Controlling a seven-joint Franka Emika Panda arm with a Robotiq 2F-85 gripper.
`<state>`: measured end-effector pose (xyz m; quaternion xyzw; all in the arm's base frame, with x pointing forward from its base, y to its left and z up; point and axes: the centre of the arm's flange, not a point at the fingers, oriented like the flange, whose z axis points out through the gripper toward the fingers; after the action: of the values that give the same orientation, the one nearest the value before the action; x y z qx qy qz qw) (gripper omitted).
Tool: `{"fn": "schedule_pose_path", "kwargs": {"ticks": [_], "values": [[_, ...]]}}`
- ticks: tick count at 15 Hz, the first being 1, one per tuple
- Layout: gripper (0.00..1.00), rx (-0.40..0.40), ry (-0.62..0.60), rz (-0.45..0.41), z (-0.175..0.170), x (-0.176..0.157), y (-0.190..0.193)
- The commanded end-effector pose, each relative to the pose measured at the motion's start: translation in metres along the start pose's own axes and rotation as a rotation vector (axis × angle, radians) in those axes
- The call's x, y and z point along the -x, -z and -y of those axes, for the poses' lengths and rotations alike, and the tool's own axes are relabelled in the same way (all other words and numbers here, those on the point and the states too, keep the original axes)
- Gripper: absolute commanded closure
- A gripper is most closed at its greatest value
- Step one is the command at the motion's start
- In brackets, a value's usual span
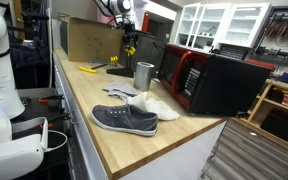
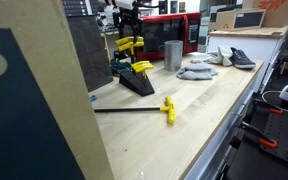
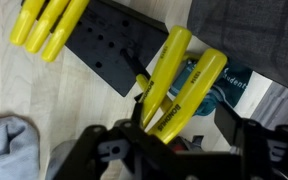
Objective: Put the objects together on the counter
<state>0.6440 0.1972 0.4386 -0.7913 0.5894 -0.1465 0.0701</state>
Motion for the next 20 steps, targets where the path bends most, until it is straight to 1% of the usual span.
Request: {"fn": "schedule_pose_path", "kwargs": {"ticks": [1, 4, 6, 8, 11, 14, 19, 20], "values": [[0.56, -0.018, -0.044, -0.003, 0.013, 0.002, 0.007], [0.80, -0.029, -0.046, 0.007, 0.013, 0.004, 0.013], [0.94, -0.033, -0.057, 0.015, 0.013, 0.006, 0.016], [0.95, -0.031, -0.062, 0.025, 0.011, 0.008, 0.016], [0.94, -0.025, -0.063, 0.034, 0.009, 0.010, 0.019], [0.94, -0.001, -0.059, 0.036, 0.005, 0.009, 0.027], [0.94, 0.030, -0.055, 0.014, 0.000, 0.009, 0.043], [0.94, 0.025, -0.053, 0.004, -0.001, 0.009, 0.049]]}}
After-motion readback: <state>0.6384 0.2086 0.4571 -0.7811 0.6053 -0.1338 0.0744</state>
